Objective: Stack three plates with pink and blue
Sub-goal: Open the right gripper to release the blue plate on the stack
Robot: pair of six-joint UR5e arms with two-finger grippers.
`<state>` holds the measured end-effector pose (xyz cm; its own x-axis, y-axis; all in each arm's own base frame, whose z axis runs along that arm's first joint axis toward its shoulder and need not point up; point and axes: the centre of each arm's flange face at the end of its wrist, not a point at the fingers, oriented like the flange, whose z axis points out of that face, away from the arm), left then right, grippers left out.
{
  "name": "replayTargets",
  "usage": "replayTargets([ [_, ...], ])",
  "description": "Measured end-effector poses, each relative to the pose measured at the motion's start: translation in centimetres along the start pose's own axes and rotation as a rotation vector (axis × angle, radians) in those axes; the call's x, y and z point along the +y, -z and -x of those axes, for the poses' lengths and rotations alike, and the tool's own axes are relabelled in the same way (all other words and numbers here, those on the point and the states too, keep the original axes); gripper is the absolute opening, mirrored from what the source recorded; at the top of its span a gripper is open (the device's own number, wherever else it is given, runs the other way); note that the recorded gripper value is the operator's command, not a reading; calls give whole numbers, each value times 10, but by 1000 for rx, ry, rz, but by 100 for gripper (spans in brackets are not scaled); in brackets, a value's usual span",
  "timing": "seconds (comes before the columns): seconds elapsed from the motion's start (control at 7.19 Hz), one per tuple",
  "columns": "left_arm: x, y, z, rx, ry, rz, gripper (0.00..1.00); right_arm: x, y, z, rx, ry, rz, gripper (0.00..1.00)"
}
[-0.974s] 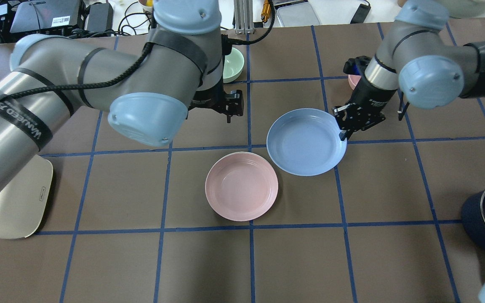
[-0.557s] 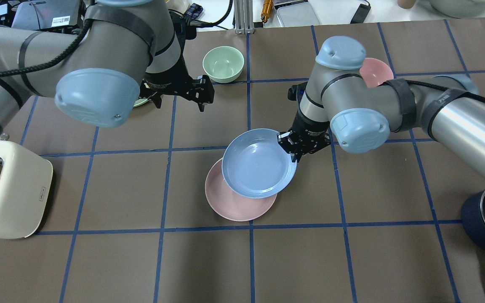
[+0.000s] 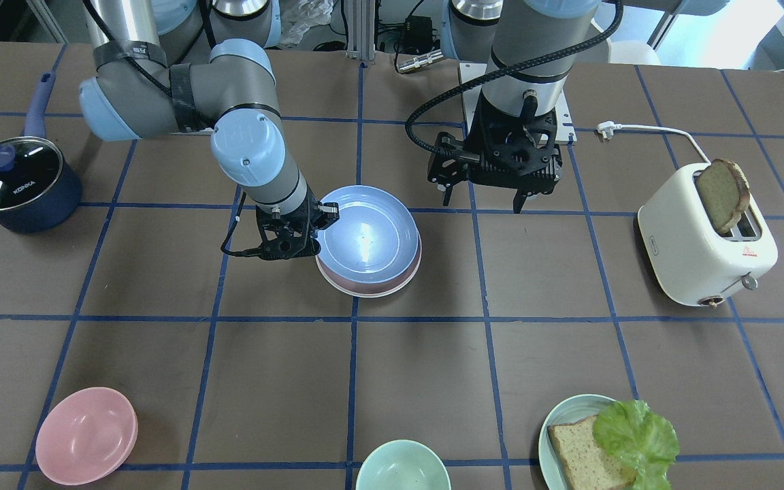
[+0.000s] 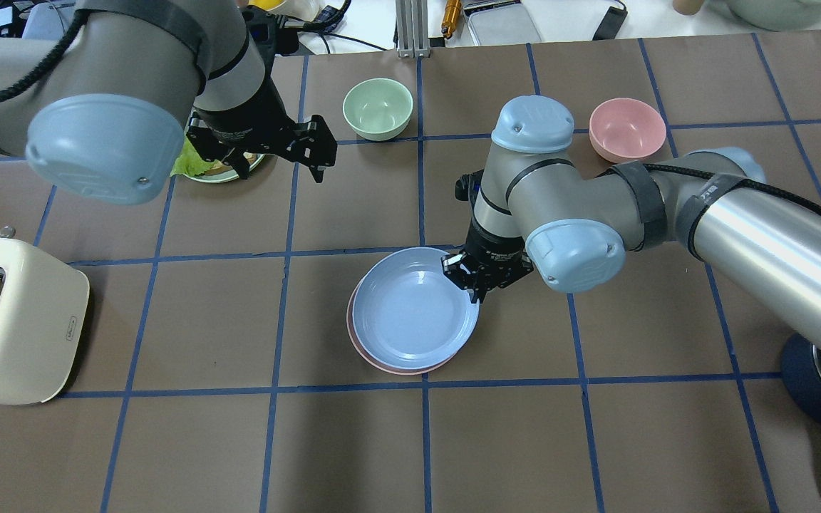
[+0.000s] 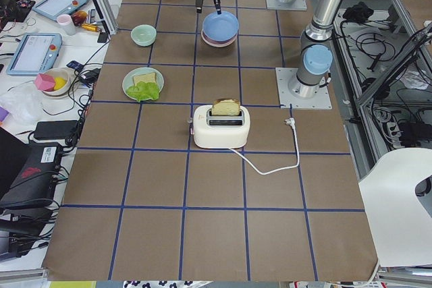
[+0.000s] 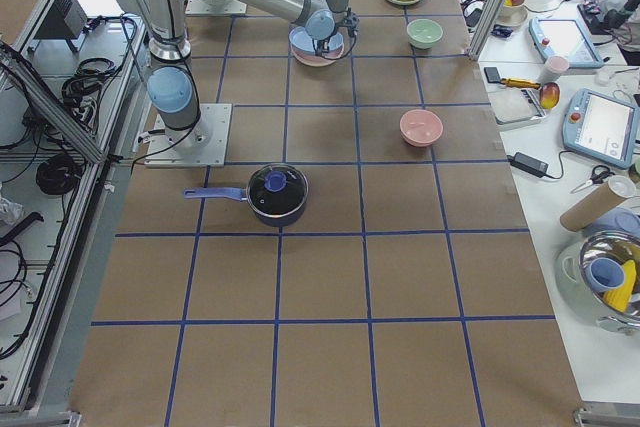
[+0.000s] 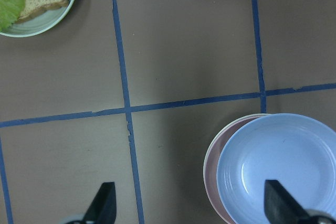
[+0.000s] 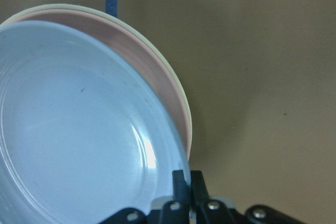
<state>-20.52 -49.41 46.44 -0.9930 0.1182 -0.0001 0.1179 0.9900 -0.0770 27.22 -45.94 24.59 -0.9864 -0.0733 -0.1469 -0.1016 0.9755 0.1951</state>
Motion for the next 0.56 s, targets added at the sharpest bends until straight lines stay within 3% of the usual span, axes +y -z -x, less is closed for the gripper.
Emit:
replayTargets([
  [0.14, 7, 9, 5, -1, -2, 6, 100, 0, -2, 2, 5, 7, -10, 100],
  [0.56, 21, 22, 16, 2, 11, 22, 100, -7, 11, 0, 42, 19, -55, 100],
])
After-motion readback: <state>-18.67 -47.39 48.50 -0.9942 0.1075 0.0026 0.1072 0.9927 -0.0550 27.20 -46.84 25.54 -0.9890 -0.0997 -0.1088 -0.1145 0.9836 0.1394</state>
